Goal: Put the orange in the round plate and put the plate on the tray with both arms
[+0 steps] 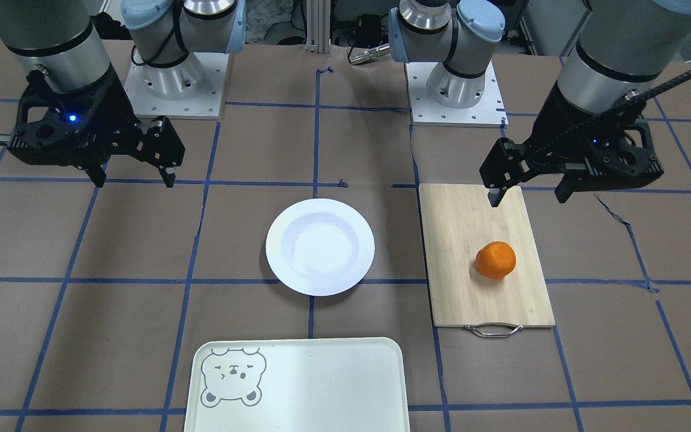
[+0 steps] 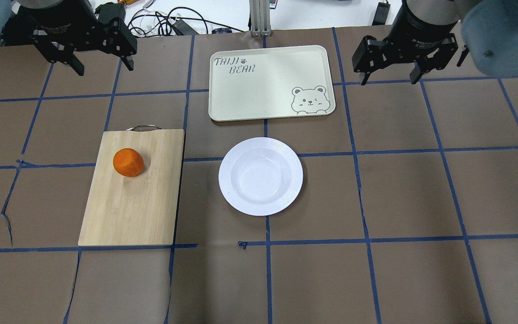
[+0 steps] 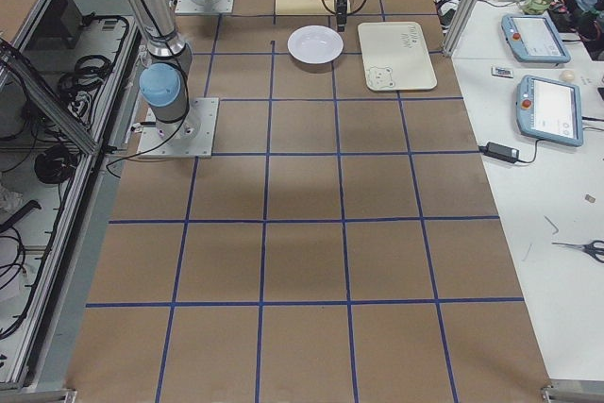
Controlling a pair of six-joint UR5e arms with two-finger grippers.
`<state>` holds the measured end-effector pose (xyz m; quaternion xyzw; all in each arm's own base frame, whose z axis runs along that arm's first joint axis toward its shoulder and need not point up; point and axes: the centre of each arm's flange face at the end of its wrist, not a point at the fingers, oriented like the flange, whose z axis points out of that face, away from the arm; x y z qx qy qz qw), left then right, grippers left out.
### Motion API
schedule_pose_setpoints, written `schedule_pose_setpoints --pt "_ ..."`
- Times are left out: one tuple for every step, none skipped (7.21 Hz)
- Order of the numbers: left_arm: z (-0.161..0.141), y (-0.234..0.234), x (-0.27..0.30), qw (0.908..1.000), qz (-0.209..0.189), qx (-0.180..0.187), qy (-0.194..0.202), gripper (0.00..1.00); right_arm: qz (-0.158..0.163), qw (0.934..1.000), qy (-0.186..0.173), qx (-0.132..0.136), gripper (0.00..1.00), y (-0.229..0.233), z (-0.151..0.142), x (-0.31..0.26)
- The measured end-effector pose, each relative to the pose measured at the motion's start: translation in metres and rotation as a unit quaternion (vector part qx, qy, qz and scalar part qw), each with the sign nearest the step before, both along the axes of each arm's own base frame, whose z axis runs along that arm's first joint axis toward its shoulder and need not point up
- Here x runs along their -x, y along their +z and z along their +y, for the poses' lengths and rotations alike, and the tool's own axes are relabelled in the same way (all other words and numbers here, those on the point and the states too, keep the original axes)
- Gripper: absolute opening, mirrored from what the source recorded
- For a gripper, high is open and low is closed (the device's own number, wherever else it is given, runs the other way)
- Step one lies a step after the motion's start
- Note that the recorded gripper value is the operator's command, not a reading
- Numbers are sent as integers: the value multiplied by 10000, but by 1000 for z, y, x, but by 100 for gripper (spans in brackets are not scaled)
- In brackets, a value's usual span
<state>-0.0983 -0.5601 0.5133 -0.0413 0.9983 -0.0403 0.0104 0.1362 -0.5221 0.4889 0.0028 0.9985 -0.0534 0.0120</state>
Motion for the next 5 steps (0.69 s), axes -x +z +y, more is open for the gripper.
schedule_pose_setpoints --pt "0 0 0 10000 3 2 1 100 1 10000 0 0 100 0 0 0" --pt "1 0 0 10000 5 1 8 100 -2 10000 1 0 100 0 0 0" --pt "2 0 0 10000 10 -4 30 100 -3 10000 1 -1 100 0 0 0" --pt "3 0 0 10000 14 -6 54 100 -4 10000 0 -1 100 -1 -1 0" --pt "5 0 1 10000 16 1 69 100 -4 10000 -1 -4 100 -1 -1 0"
